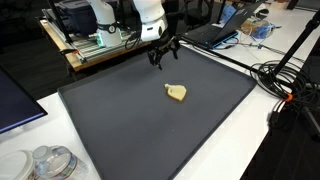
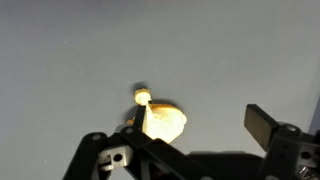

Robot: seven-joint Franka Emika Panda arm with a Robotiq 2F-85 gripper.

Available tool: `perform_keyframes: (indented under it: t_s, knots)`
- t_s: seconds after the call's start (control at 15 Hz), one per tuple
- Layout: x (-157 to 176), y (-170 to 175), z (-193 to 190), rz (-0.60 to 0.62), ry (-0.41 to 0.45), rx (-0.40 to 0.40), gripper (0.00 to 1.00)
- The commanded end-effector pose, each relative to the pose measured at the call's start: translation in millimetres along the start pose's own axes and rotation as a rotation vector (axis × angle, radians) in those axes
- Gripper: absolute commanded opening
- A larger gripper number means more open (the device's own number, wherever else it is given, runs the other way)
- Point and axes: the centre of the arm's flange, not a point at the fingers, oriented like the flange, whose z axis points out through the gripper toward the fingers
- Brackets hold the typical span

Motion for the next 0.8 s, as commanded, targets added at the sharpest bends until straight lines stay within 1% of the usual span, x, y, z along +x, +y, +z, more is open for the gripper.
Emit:
perform_keyframes:
  t_s: [0.0, 0.4, 0.73]
  knots:
    - [0.1, 23.4, -13.9, -0.004, -0.031, 0.076, 1.00]
    - [1.7, 60.2, -20.9, 0.028, -0.082, 0.115, 1.00]
    - [16.3, 80.0, -27.9, 0.022, -0.114, 0.124, 1.00]
